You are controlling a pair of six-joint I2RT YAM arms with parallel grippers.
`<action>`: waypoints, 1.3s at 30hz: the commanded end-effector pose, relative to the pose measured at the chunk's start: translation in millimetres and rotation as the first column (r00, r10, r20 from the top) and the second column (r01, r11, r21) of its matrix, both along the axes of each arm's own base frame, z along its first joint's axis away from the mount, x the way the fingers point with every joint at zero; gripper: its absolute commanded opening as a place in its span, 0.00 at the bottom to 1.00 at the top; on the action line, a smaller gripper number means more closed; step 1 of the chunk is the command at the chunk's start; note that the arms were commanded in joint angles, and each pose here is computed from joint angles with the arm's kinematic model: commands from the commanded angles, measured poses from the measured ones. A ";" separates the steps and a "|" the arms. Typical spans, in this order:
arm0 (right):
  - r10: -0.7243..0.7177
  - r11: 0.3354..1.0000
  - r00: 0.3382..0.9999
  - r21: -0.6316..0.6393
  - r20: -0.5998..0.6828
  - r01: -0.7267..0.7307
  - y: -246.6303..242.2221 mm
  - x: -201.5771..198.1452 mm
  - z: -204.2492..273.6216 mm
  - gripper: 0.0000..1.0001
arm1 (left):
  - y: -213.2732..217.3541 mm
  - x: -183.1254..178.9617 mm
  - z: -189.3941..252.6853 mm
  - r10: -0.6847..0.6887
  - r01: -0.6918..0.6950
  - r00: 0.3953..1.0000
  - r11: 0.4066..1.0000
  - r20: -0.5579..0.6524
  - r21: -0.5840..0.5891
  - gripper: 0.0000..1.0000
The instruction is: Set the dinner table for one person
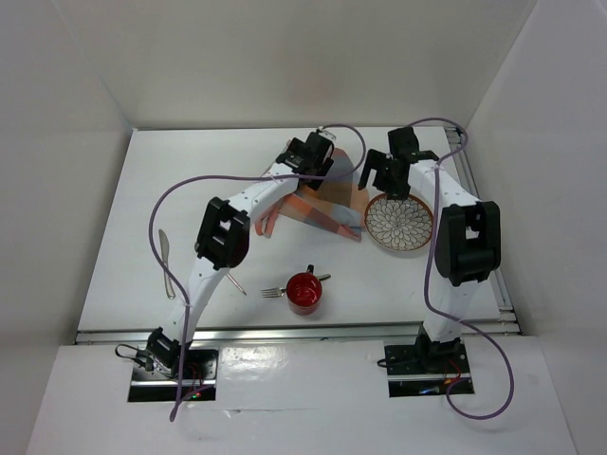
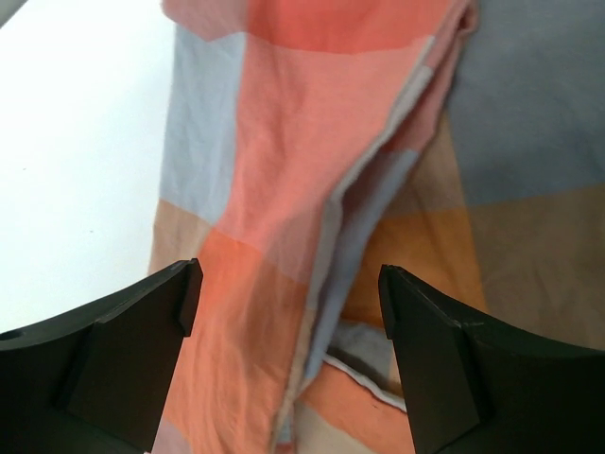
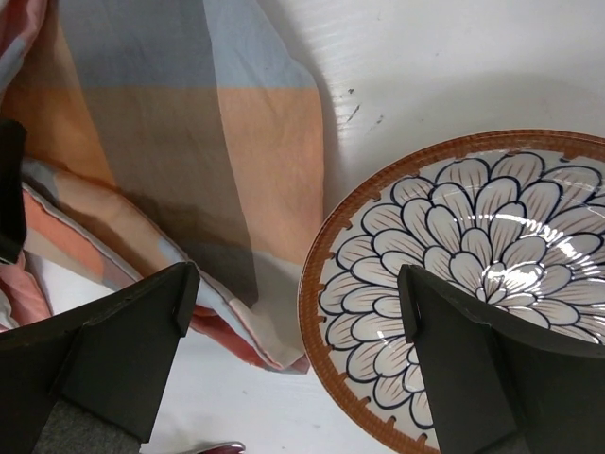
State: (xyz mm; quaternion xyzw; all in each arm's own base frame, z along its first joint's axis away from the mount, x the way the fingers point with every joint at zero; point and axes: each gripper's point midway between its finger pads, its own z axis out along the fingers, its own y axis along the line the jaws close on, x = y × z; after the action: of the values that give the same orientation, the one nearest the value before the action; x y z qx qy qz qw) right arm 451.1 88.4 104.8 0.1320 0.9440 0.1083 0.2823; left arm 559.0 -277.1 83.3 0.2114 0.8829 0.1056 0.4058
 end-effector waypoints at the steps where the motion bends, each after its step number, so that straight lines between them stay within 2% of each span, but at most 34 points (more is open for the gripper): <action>1: 0.032 0.999 0.998 0.022 0.046 -0.033 7.0 15.9 7.9 1.00 | 5.9 18.0 17.5 0.037 -0.039 0.995 0.999 0.094 0.015 0.94; 4: 0.032 0.999 0.999 0.020 0.028 -0.033 6.8 13.9 2.6 1.00 | 2.6 17.0 1.2 0.028 -0.029 0.997 1.000 0.066 0.011 0.90; 7: 0.027 1.000 0.999 -0.004 0.022 -0.026 2.3 13.1 3.2 1.00 | 3.3 16.4 -4.3 0.031 -0.030 0.999 0.999 0.031 -0.030 0.72; 8: 0.026 1.000 0.999 -0.004 0.022 -0.026 2.3 13.1 3.2 1.00 | 9.0 19.9 -5.3 0.041 -0.039 0.999 0.998 0.024 -0.047 0.56; 11: 0.028 0.999 0.999 -0.018 0.024 -0.027 0.1 13.7 5.2 1.00 | 14.8 27.7 15.7 0.039 -0.035 0.999 0.991 0.029 -0.127 0.22; 12: 0.033 0.999 0.999 -0.010 0.032 -0.033 2.0 15.6 8.7 1.00 | 12.2 27.2 26.5 0.028 -0.022 0.999 0.989 0.039 -0.145 0.00; 14: 0.061 0.998 0.996 -0.014 0.060 -0.060 4.2 23.6 17.6 1.00 | 23.8 33.0 59.4 0.052 -0.035 0.996 0.976 0.076 -0.214 0.00; 16: 0.084 0.996 0.993 -0.019 0.081 -0.082 7.0 38.4 22.9 0.97 | 30.1 32.0 73.5 0.052 -0.030 0.995 0.967 0.082 -0.253 0.00; 17: 0.112 0.993 0.991 -0.041 0.079 -0.109 6.1 42.3 22.3 0.95 | 43.5 35.1 102.0 0.083 -0.045 0.990 0.952 0.113 -0.303 0.00; 18: 0.127 0.991 0.991 -0.052 0.044 -0.124 6.0 46.1 8.0 0.94 | 50.3 35.5 110.3 0.096 -0.053 0.989 0.941 0.113 -0.334 0.00; 19: 0.151 0.987 0.985 -0.070 0.078 -0.146 6.7 60.5 19.6 0.94 | 63.5 36.0 128.2 0.112 -0.058 0.988 0.912 0.110 -0.406 0.00; 20: 0.159 0.984 0.985 -0.089 0.073 -0.153 5.0 67.1 17.2 0.94 | 58.3 33.6 124.0 0.085 -0.038 0.992 0.908 0.094 -0.417 0.00; 21: 0.172 0.981 0.985 -0.097 0.031 -0.168 5.1 72.5 -3.4 0.94 | 74.4 34.9 142.9 0.122 -0.061 0.988 0.876 0.097 -0.479 0.00; 22: 0.186 0.977 0.983 -0.106 0.012 -0.183 4.8 75.3 -9.4 0.94 | 77.6 35.3 149.8 0.125 -0.058 0.988 0.854 0.095 -0.518 0.00; 23: 0.211 0.970 0.976 -0.132 0.047 -0.204 9.6 88.9 0.8 0.95 | 76.6 33.1 152.3 0.101 -0.040 0.992 0.828 0.079 -0.560 0.00; 24: 0.233 0.965 0.972 -0.129 0.019 -0.228 12.0 93.3 -18.6 0.97 | 88.3 32.7 162.1 0.131 -0.063 0.989 0.797 0.070 -0.601 0.00; 26: 0.273 0.955 0.961 -0.130 0.041 -0.266 21.6 106.0 -18.3 0.99 | 89.0 31.4 164.7 0.107 -0.050 0.993 0.757 0.049 -0.651 0.00; 27: 0.290 0.949 0.957 -0.132 0.010 -0.287 26.4 106.3 -35.8 0.99 | 95.9 33.2 172.6 0.121 -0.055 0.991 0.731 0.050 -0.680 0.00; 32: 0.354 0.934 0.934 -0.065 0.036 -0.352 49.4 116.7 -50.6 0.99 | 102.0 32.3 170.7 0.099 -0.058 0.995 0.690 0.014 -0.722 0.00; 36: 0.407 0.912 0.911 0.017 0.059 -0.409 73.0 112.3 -60.9 0.92 | 112.8 29.6 175.8 0.099 -0.067 0.995 0.661 -0.001 -0.748 0.00; 39: 0.429 0.899 0.900 0.054 0.076 -0.434 85.7 109.9 -60.3 0.72 | 116.8 28.3 177.7 0.104 -0.073 0.995 0.652 -0.006 -0.755 0.00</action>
State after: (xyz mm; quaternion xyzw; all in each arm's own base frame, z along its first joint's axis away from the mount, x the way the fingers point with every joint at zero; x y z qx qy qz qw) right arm 561.2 149.0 38.6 -0.0502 0.9482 0.1607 0.2693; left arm 589.3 -160.6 229.7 -0.0197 0.8678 -0.2130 0.4485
